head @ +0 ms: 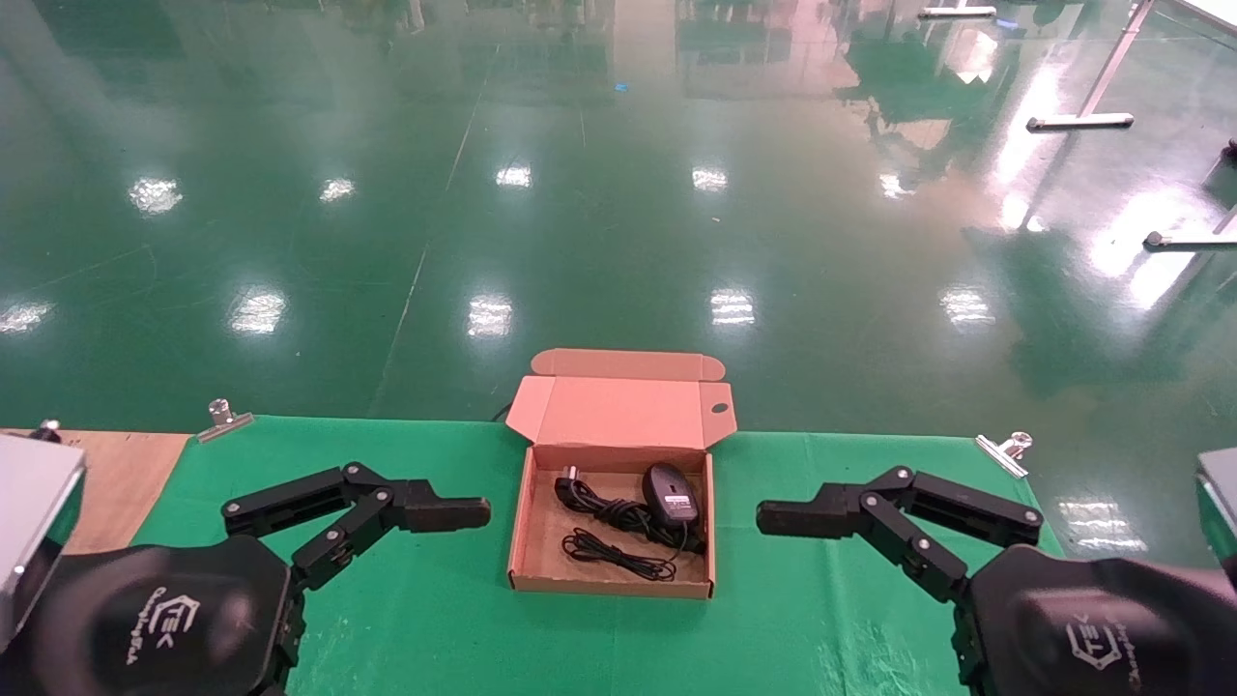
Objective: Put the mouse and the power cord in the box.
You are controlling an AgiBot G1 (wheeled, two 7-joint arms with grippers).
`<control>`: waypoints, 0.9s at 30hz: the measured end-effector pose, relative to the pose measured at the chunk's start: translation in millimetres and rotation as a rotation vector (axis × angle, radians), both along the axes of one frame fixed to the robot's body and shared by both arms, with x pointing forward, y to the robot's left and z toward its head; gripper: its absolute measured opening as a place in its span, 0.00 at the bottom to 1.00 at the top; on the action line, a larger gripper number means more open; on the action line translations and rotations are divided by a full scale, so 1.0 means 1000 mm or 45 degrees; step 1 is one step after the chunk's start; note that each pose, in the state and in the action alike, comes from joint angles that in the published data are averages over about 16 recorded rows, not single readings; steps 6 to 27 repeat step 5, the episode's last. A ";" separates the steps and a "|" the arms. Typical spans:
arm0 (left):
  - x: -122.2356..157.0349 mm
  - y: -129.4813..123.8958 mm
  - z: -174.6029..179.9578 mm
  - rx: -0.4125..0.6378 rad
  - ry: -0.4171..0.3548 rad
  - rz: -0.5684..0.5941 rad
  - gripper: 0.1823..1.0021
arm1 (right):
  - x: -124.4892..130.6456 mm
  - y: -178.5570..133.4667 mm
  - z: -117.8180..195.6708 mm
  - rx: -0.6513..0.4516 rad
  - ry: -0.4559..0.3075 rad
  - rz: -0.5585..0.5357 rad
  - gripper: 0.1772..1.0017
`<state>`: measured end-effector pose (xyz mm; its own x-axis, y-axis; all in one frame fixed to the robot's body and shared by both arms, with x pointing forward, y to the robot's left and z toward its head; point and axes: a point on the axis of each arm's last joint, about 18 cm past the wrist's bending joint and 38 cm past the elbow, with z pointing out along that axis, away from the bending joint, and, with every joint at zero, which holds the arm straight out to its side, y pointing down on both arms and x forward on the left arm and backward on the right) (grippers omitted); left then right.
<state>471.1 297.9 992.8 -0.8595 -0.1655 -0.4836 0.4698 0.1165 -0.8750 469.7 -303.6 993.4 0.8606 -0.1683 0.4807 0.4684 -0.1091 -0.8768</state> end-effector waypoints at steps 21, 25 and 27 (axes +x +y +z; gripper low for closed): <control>-0.004 -0.002 0.000 0.012 -0.001 -0.009 1.00 | -0.007 -0.002 0.001 -0.003 -0.001 0.014 1.00; -0.004 -0.002 0.000 0.012 -0.001 -0.009 1.00 | -0.007 -0.002 0.001 -0.003 -0.001 0.014 1.00; -0.004 -0.002 0.000 0.012 -0.001 -0.009 1.00 | -0.007 -0.002 0.001 -0.003 -0.001 0.014 1.00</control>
